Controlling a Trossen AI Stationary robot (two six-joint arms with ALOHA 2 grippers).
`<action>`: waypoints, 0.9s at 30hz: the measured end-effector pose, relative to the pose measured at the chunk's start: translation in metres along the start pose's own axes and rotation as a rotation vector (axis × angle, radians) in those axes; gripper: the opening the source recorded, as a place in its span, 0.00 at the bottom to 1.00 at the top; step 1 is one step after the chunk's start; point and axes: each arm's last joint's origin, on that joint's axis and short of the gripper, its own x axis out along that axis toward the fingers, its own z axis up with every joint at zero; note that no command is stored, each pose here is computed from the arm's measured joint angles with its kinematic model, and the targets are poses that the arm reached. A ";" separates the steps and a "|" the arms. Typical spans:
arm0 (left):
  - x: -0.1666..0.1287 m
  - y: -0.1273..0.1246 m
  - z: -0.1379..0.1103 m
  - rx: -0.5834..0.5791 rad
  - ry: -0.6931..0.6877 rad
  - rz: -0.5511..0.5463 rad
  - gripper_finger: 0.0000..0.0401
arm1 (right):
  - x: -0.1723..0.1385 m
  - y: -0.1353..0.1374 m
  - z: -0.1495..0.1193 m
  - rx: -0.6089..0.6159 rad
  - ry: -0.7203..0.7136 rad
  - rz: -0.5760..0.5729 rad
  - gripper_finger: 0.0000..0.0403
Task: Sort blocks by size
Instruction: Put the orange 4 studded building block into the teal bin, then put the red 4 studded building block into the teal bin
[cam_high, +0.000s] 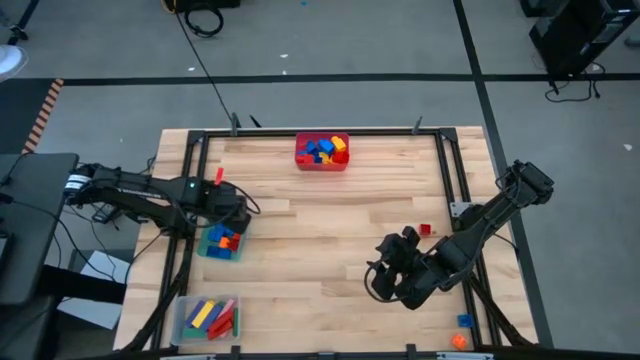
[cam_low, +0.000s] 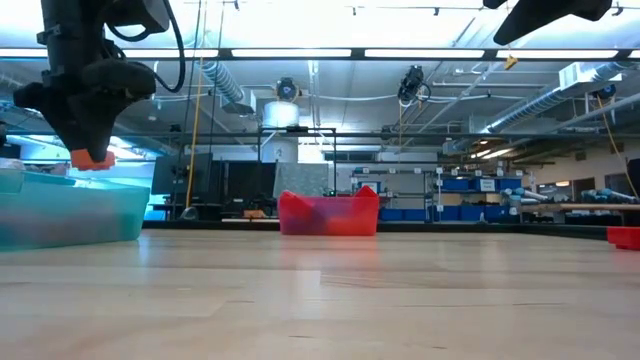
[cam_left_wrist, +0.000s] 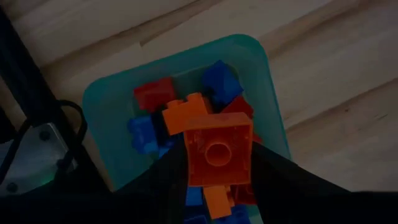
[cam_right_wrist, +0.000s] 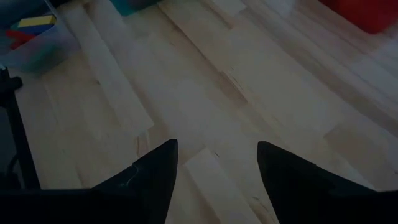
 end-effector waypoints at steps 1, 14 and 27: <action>0.000 0.000 0.000 0.001 -0.002 0.000 0.38 | 0.000 0.000 0.000 -0.004 0.000 0.000 0.58; 0.000 -0.002 0.000 0.007 0.008 -0.020 0.39 | 0.000 -0.001 0.000 -0.009 0.002 -0.008 0.58; 0.000 -0.003 0.000 0.034 0.022 -0.040 0.63 | 0.000 -0.001 0.000 -0.005 0.003 -0.008 0.58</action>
